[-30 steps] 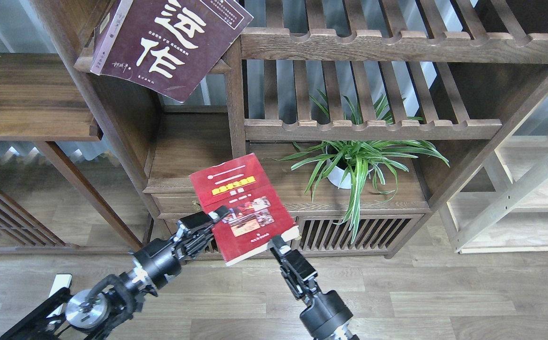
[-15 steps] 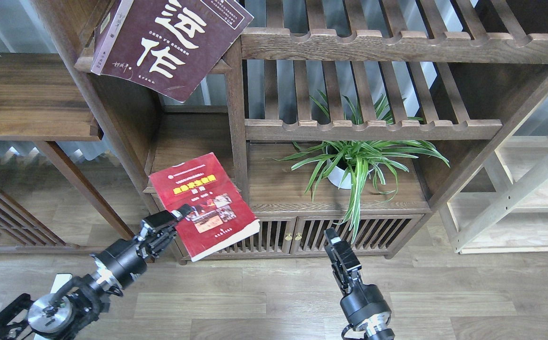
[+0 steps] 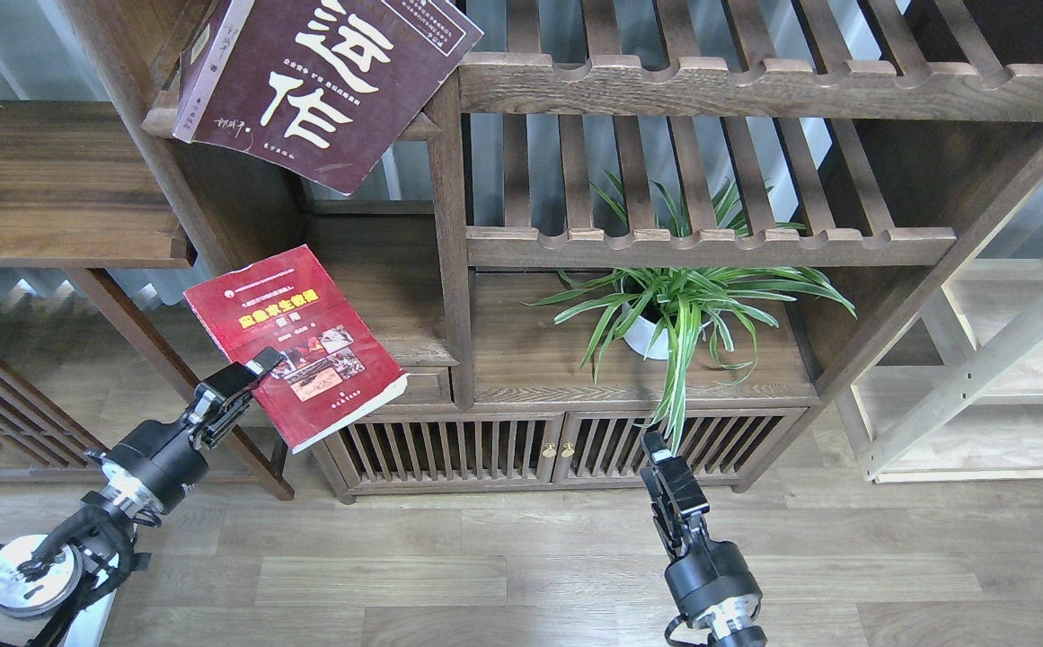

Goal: Organize books on shelf
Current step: 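Raise the red book with the left gripper toward the top shelf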

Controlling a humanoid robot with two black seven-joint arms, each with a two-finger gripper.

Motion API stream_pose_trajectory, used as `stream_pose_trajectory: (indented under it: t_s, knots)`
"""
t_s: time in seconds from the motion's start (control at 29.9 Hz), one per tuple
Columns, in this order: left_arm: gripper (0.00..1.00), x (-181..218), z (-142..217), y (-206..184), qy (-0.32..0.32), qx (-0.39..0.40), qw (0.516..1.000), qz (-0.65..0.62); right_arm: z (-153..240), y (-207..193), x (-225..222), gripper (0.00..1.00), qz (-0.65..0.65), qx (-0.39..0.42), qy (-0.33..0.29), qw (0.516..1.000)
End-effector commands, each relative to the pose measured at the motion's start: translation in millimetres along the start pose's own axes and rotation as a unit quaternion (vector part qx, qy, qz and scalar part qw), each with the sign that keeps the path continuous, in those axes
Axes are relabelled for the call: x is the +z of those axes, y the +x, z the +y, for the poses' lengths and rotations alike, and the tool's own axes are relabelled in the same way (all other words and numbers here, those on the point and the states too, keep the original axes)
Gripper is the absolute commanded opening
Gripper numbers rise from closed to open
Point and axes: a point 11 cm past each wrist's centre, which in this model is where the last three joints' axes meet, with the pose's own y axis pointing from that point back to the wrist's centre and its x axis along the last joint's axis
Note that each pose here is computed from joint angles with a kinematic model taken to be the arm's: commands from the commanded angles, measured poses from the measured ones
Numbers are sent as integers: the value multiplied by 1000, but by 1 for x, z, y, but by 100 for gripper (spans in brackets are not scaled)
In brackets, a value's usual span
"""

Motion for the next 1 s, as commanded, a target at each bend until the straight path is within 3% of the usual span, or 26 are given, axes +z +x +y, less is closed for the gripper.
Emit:
stream_pose_trajectory:
  t_s: [0.0,0.27,0.53,0.7,0.97]
  knots:
    - [1,10,8,-5,11,3,999,-39,1,1,-1,77,0,1,2,1000]
    - [1,24,59,-9,25,21,996,-85,0,2,-1,77,2,3,0,1000]
    - [1,67,100,-5,13,66,989,-135,0,9,-1,77,8,13,-3,1000]
    - [1,89,102,-21,-13,51,987,-151,0,11,0,77,11,16,-5,1000]
    - [2,90,87,-57,-27,-15,991,-131,0,12,1,77,22,15,-12,1000]
